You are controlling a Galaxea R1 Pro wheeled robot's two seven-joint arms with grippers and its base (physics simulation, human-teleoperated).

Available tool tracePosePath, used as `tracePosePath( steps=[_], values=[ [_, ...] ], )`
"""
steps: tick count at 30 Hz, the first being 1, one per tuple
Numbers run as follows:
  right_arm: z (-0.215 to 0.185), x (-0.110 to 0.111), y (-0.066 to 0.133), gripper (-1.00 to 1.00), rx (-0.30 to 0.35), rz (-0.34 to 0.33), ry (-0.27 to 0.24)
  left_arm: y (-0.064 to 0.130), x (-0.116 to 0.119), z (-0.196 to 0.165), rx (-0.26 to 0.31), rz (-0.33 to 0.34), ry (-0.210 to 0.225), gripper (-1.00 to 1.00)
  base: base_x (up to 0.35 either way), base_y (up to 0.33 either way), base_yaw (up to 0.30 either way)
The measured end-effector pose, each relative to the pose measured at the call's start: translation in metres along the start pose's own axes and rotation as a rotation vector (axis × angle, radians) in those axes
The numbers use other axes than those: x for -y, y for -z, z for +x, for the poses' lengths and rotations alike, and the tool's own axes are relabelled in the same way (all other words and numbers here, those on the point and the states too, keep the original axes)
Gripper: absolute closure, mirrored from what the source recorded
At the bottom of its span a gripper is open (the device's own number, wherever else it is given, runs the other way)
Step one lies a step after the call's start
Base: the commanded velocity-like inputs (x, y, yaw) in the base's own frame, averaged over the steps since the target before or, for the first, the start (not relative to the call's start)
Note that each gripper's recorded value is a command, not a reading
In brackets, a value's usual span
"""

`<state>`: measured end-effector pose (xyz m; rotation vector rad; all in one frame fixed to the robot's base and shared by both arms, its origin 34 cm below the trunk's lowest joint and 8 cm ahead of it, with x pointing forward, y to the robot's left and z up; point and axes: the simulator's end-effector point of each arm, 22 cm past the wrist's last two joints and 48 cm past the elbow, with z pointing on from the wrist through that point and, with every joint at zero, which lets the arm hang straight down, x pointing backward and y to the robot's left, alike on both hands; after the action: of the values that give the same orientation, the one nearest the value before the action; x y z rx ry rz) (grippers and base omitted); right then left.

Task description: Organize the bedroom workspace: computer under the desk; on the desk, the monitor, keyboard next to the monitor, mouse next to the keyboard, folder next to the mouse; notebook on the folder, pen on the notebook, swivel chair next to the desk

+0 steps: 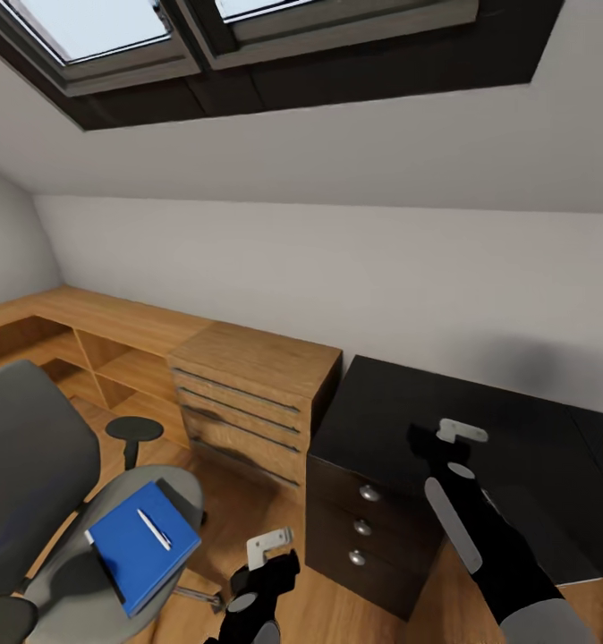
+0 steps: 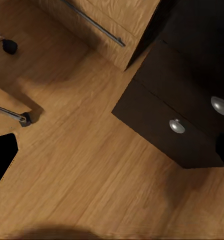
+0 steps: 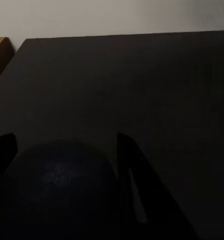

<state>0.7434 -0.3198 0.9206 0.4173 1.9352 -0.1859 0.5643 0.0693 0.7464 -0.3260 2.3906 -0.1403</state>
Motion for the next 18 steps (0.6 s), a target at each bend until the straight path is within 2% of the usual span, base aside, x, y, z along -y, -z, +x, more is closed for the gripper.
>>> tracePosePath(
  steps=[3,7,9,13,15,18],
  values=[
    [-0.002,0.014,-0.003,1.00,0.000,0.028,-0.016,-0.006,-0.014,0.010,-0.021,-0.035,-0.010,-1.00,0.000,0.000,-0.235],
    [-0.003,0.019,-0.004,1.00,0.000,0.038,-0.022,-0.009,-0.028,0.018,-0.037,-0.060,-0.030,-1.00,0.000,0.000,-0.237],
    [-0.006,0.020,-0.003,1.00,0.005,0.039,-0.024,-0.013,-0.039,0.035,-0.067,-0.080,-0.072,-1.00,0.000,0.000,-0.237],
    [-0.011,0.022,-0.002,1.00,0.014,0.041,-0.026,-0.016,-0.067,0.105,-0.169,-0.131,-0.254,-1.00,0.000,0.000,-0.237],
    [-0.013,0.021,-0.001,1.00,0.017,0.041,-0.026,-0.016,-0.085,0.125,-0.203,-0.163,-0.301,-1.00,0.000,0.000,-0.237],
    [-0.014,0.021,0.000,1.00,0.021,0.039,-0.024,-0.018,-0.134,0.158,-0.250,-0.251,-0.352,-1.00,0.000,0.000,-0.238]
  ],
)
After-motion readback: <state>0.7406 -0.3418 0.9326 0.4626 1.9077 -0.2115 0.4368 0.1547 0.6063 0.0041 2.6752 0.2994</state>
